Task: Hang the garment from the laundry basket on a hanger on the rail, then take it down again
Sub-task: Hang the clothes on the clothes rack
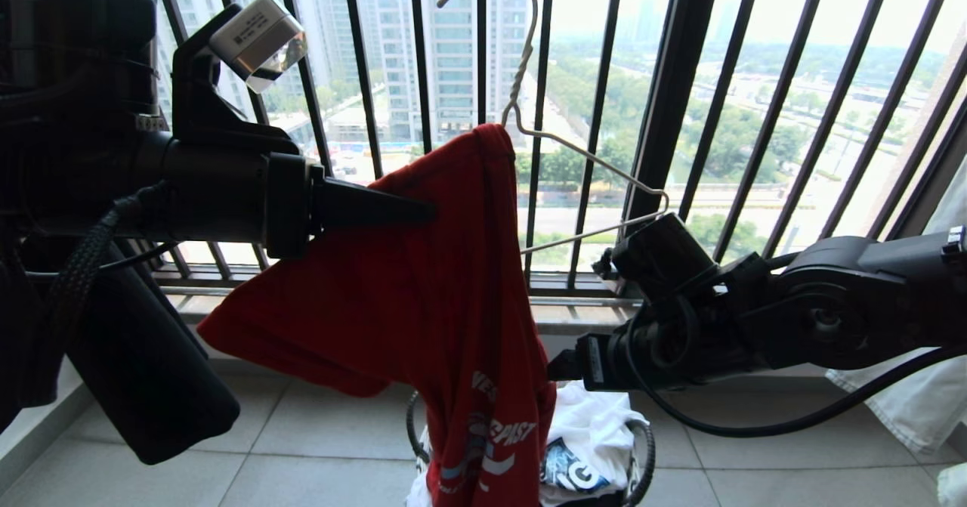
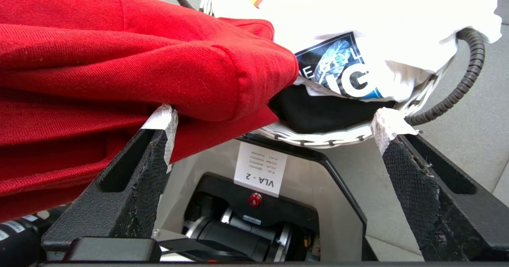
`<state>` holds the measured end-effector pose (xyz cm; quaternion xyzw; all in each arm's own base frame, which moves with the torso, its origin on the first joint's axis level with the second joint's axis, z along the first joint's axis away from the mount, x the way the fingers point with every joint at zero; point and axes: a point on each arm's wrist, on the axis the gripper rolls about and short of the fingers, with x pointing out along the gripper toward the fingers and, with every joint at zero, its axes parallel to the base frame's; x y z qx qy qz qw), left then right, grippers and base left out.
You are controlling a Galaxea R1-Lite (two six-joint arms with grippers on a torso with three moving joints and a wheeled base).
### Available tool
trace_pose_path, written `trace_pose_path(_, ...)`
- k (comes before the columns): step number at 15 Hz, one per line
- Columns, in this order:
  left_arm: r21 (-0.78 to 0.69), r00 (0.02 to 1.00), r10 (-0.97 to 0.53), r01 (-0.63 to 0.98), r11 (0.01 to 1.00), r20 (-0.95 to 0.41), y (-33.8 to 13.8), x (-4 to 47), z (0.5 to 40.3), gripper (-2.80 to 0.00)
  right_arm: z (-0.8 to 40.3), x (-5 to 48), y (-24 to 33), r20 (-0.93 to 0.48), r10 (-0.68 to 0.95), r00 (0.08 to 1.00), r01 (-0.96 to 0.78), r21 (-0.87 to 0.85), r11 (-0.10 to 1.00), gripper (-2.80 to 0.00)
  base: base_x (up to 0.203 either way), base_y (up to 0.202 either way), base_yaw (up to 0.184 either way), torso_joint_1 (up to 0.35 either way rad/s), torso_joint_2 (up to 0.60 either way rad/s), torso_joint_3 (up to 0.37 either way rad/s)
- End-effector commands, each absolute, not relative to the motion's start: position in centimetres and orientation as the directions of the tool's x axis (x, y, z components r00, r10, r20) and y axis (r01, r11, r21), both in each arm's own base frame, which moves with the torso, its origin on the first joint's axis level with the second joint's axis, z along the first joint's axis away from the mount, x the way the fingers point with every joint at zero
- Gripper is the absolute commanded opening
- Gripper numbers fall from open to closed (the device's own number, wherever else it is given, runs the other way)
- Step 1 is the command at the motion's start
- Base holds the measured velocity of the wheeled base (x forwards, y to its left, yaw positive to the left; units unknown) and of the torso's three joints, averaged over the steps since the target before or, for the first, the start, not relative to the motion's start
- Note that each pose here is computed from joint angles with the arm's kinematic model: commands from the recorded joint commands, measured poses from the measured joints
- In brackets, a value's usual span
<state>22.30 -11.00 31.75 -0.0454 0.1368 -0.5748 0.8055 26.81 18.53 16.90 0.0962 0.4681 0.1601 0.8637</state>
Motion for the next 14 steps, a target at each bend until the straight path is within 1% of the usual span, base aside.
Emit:
trace_pose_path(1, -0.233, 0.298, -0.94, 0.914, 0.331, -0.169, -11.0, 22.3, 31.7, -2.8, 17.0, 26.9, 18.4, -0.775, 0.304, 0.554, -0.17, 0.252, 0.953, 0.0, 0.0, 0.0, 0.0, 0.0, 0.0, 0.0)
trace_pose_path(4, -0.233, 0.297, -0.94, 0.914, 0.331, -0.169, -11.0, 22.3, 31.7, -2.8, 17.1, 26.9, 18.1, -0.765, 0.232, 0.601, -0.148, 0.178, 0.973, 0.0, 0.0, 0.0, 0.0, 0.0, 0.0, 0.0)
trace_pose_path(6, -0.232, 0.296, -0.94, 0.915, 0.33, -0.169, -11.0, 22.3, 31.7, -2.8, 18.2, 26.5, 17.9, -0.743, 0.27, 0.612, -0.162, 0.217, 0.963, 0.0, 0.0, 0.0, 0.0, 0.0, 0.0, 0.0)
trace_pose_path(9, -0.232, 0.298, -0.94, 0.915, 0.331, -0.169, -11.0, 22.3, 31.7, -2.8, 18.7, 26.1, 17.9, -0.736, 0.351, 0.579, -0.208, 0.283, 0.936, 0.0, 0.0, 0.0, 0.0, 0.0, 0.0, 0.0)
trace_pose_path(14, -0.232, 0.298, -0.94, 0.915, 0.331, -0.169, -11.0, 22.3, 31.7, -2.8, 18.2, 26.3, 18.0, -0.747, 0.331, 0.577, -0.205, 0.259, 0.944, 0.0, 0.0, 0.0, 0.0, 0.0, 0.0, 0.0)
